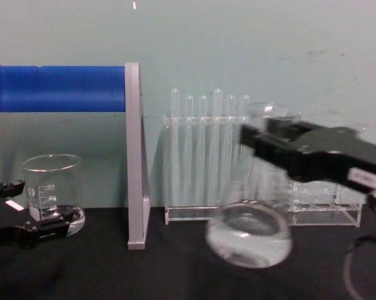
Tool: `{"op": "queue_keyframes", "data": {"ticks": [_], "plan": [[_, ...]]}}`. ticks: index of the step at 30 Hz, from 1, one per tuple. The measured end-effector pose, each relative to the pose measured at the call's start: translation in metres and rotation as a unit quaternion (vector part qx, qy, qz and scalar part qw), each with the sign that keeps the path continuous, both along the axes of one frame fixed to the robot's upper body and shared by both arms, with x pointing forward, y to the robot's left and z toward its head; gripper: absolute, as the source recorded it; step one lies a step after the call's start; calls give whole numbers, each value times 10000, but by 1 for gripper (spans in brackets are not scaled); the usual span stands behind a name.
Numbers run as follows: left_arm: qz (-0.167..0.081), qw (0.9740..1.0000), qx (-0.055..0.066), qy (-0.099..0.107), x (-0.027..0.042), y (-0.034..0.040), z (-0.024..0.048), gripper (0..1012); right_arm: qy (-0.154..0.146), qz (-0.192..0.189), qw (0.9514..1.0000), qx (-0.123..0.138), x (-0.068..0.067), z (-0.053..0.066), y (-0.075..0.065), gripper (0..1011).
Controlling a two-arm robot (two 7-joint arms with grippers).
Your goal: Grasp the erlenmeyer flask with one hand, shake it three times, then place it back.
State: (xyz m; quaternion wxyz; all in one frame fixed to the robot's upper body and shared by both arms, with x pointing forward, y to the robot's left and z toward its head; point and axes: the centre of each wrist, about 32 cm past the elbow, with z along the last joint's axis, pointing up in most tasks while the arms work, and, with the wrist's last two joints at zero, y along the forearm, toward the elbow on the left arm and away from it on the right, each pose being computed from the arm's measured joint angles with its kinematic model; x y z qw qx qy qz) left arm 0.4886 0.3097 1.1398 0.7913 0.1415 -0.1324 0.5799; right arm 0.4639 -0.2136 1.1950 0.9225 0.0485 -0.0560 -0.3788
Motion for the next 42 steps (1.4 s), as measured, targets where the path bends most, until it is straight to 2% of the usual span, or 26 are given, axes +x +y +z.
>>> {"op": "queue_keyframes", "data": {"ticks": [3, 4, 7, 10, 16, 21, 25, 30, 34, 35, 36, 37, 39, 42], "plan": [[0, 10000, 0, 0, 0, 0, 0, 1001, -25, -449, 9990, 25, -61, 10, -111, 449], [0, 10000, 0, 0, 0, 0, 0, 1001, -28, -701, 9975, 20, -101, 12, -174, 449], [0, 10000, 0, 0, 0, 0, 0, 1001, -26, -1060, 9944, 22, -166, 21, -261, 449], [0, 10000, 0, 0, 0, 0, 0, 1001, 4, -1592, 9872, 30, -277, 27, -392, 449], [1, 10000, 0, 0, 0, 0, 0, 1001, 27, -2115, 9774, 37, -402, 34, -504, 449], [0, 10000, 0, 0, 0, 0, 0, 1001, 45, -2202, 9754, 32, -428, 35, -512, 449], [0, 10000, 0, 0, 0, 0, 0, 1001, 47, -2120, 9773, 24, -406, 40, -486, 449], [0, 10000, 0, 0, 0, 0, 0, 1001, 82, -1765, 9843, -5, -316, 38, -393, 449], [0, 10000, 0, 0, 0, 0, 0, 1001, 111, -1246, 9921, -44, -202, 33, -255, 449], [0, 10000, 0, 0, 0, 0, 0, 1001, 121, -1004, 9949, -65, -162, 32, -191, 450], [0, 10000, 0, 0, 0, 0, 0, 1001, 121, -1004, 9949, -65, -162, 32, -191, 449], [0, 10000, 0, 0, 0, 0, 0, 1001, 127, -761, 9970, -82, -119, 35, -124, 449], [1, 10000, 0, 0, 0, 0, 0, 1001, 150, -525, 9985, -100, -86, 26, -58, 449], [0, 10000, 0, 0, 0, 0, 0, 1001, 167, 37, 9998, -137, -17, 27, 102, 449]]}}
